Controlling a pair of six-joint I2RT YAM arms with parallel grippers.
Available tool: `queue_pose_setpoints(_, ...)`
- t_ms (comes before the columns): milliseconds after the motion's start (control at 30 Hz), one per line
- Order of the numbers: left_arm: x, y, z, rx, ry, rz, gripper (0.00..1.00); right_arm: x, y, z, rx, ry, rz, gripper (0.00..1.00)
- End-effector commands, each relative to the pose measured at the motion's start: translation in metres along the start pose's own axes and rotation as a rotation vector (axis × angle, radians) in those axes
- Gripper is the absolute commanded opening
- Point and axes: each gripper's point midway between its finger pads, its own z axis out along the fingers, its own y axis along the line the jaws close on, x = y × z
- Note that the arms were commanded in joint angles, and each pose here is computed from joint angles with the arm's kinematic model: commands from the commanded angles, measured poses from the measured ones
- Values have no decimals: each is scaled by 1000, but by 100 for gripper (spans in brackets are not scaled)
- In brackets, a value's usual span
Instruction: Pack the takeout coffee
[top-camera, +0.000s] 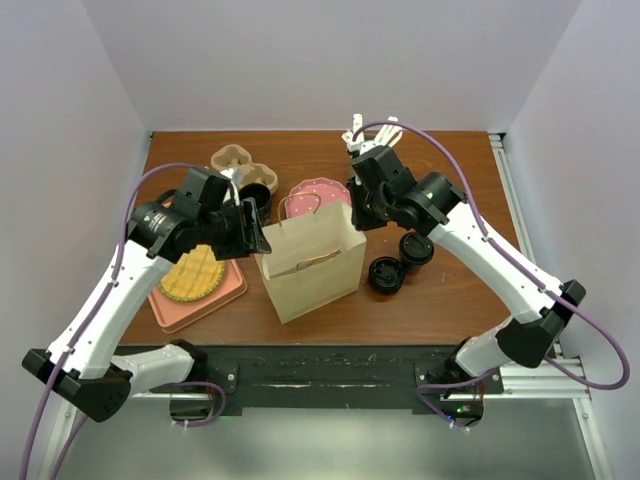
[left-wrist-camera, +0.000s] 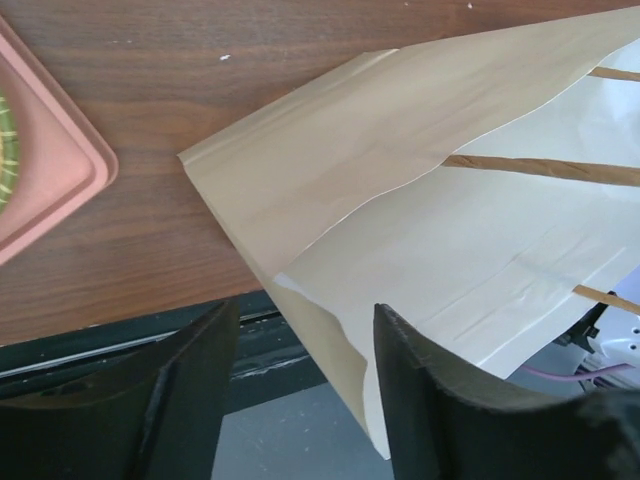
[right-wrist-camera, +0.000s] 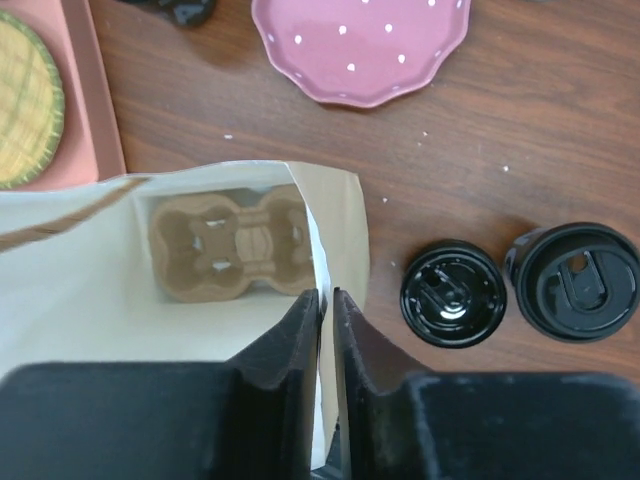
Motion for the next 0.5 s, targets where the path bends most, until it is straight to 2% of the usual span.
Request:
queue_pose_setpoints(0, -16, -16, 0, 47, -73, 8, 54, 0, 0, -21, -33, -46, 92, 5)
queue_pose_setpoints(67, -19, -13, 2, 27, -79, 22, 51, 6, 2, -24, -52, -48, 129, 0)
queue_pose_setpoints(100, -20, -12, 2, 22, -79, 29, 46, 5, 4, -33, -74, -70, 174, 0)
queue_pose_setpoints(200, -22, -13, 4, 11, -66, 54, 39, 15, 11, -33, -107, -88, 256, 0)
queue_pose_setpoints(267, -19, -12, 3, 1, -48, 70, 40, 20, 8, -36, -124, -117, 304, 0)
queue_pose_setpoints(367, -13, -11, -2, -5, -25, 78, 50, 20, 5, -44, -137, -160, 377, 0)
queue_pose_setpoints(467, -5, -16, -3, 23, -6, 75, 52, 18, 4, -50, -139, -177, 408, 0)
